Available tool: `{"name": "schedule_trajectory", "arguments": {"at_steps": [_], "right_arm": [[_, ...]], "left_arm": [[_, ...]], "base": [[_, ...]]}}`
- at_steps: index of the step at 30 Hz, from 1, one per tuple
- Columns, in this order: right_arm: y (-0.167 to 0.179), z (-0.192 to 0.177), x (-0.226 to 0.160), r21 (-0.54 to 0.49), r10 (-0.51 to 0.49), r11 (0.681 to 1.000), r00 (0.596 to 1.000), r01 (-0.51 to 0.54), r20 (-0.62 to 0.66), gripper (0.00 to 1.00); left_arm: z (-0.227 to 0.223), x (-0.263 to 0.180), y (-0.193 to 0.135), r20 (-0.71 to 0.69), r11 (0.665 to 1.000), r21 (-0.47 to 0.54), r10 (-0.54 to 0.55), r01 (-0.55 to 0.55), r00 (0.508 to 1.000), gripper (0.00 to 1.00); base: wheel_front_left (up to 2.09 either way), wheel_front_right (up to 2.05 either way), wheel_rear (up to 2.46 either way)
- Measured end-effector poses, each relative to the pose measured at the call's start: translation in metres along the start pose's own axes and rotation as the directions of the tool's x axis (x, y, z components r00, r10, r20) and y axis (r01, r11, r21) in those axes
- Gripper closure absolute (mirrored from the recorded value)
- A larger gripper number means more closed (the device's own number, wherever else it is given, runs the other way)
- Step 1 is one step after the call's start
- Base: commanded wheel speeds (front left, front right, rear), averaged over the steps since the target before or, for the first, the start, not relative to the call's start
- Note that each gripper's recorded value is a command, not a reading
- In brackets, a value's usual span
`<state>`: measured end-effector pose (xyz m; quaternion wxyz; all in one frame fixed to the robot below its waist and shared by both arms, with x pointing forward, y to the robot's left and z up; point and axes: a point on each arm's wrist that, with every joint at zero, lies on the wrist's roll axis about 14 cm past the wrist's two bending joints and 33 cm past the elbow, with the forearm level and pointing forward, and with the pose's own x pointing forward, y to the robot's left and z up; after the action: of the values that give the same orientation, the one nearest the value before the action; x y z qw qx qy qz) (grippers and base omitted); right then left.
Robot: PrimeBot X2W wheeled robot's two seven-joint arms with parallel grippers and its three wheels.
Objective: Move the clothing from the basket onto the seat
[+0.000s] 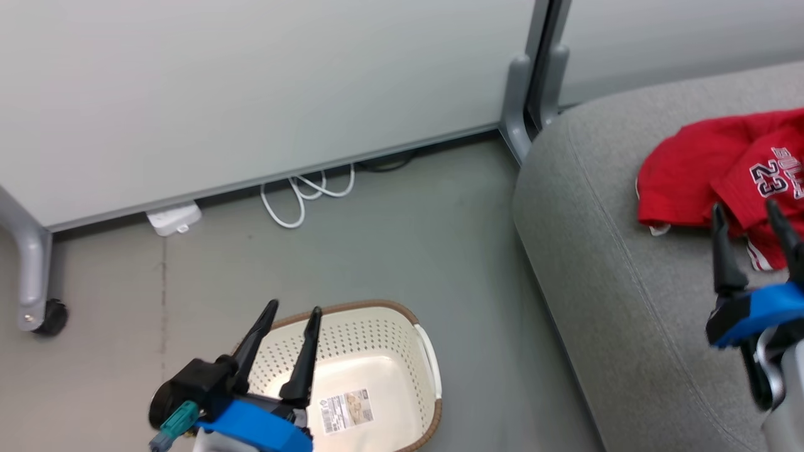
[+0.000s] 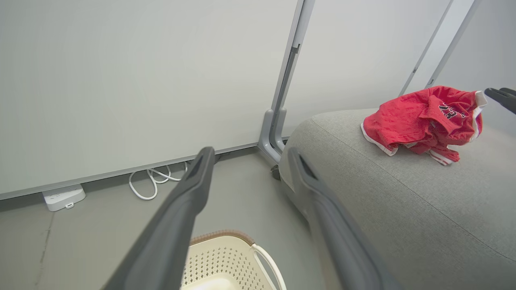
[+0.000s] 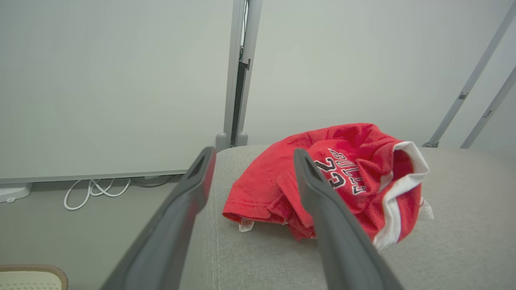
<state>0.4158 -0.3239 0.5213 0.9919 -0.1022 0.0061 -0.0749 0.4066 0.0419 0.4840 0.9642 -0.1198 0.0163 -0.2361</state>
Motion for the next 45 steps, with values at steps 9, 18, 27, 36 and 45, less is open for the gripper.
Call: {"name": "schedule_trajectory", "arguments": {"at_steps": [9,18,27,36,45], "right_arm": [[0.070,0.017,-0.035,0.046,0.129,0.990,0.990,-0.131,0.054,0.00],[0.119,0.020,-0.054,0.090,0.228,0.969,0.973,-0.231,0.045,0.00],[0.140,0.018,-0.062,0.107,0.271,0.956,0.962,-0.273,0.033,0.00],[0.141,0.021,-0.064,0.103,0.276,0.955,0.961,-0.278,0.036,0.00],[0.137,0.016,-0.069,0.112,0.267,0.957,0.964,-0.267,0.018,1.00]], "left_arm": [[0.019,-0.041,0.040,0.059,0.985,0.008,0.172,-0.173,0.983,0.00],[0.030,-0.062,0.068,0.097,0.961,0.001,0.273,-0.275,0.957,0.00],[0.032,-0.075,0.083,0.102,0.944,-0.003,0.329,-0.330,0.939,0.00],[0.027,-0.082,0.083,0.088,0.941,-0.011,0.338,-0.338,0.937,0.00],[0.020,-0.085,0.081,0.069,0.940,-0.017,0.340,-0.340,0.938,1.00]], "base": [[0.00,0.00,0.00],[0.00,0.00,0.00],[0.00,0.00,0.00],[0.00,0.00,0.00],[0.00,0.00,0.00]]}}
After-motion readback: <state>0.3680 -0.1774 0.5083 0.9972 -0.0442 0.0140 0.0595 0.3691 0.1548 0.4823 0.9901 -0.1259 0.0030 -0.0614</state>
